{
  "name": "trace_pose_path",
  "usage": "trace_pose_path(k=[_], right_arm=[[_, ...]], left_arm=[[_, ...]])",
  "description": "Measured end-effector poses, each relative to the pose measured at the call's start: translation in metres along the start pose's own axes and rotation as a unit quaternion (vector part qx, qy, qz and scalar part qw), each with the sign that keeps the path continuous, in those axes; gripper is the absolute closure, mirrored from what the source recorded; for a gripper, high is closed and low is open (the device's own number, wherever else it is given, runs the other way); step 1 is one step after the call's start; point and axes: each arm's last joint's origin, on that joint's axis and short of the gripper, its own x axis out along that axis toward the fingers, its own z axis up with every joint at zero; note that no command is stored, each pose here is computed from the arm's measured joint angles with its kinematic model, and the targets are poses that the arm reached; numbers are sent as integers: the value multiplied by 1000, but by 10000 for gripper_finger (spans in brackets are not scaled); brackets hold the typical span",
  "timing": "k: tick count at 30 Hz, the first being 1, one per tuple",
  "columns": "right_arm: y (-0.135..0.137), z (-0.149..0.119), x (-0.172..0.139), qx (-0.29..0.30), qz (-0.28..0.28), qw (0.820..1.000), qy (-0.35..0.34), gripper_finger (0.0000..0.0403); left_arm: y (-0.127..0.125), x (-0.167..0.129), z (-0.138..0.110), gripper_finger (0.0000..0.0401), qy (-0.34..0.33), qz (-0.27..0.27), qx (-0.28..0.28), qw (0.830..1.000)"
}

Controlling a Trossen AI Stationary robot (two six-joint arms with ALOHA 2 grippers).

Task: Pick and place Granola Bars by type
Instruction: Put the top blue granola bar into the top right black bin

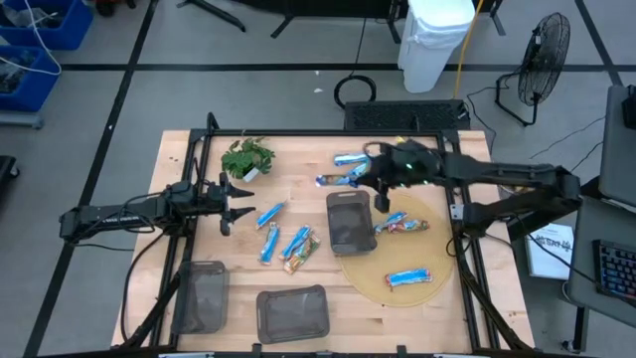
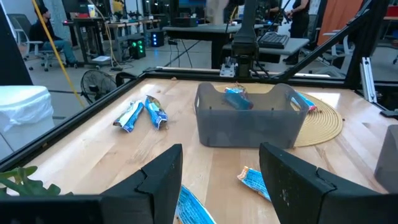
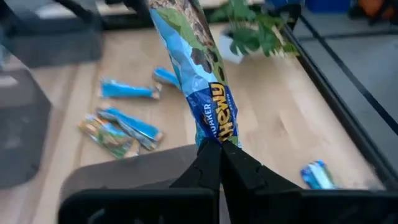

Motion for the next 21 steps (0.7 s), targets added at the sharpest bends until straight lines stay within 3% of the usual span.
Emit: trace_pose_path(k=[6,15,18,21], right_arm=[[10,-36,-17,36,23,994,-97,403],[32,-54,-28,42,80,990,-113,403],[41,-55,-29,32,143,984,-105,403],[52,-57,-32,10,254,963,-91,403]], left_arm=[[0,0,0,185,-1,0,0,1000],[0,0,0,185,-1,0,0,1000],[0,0,0,185,-1,0,0,1000],[0,0,0,185,-1,0,0,1000]])
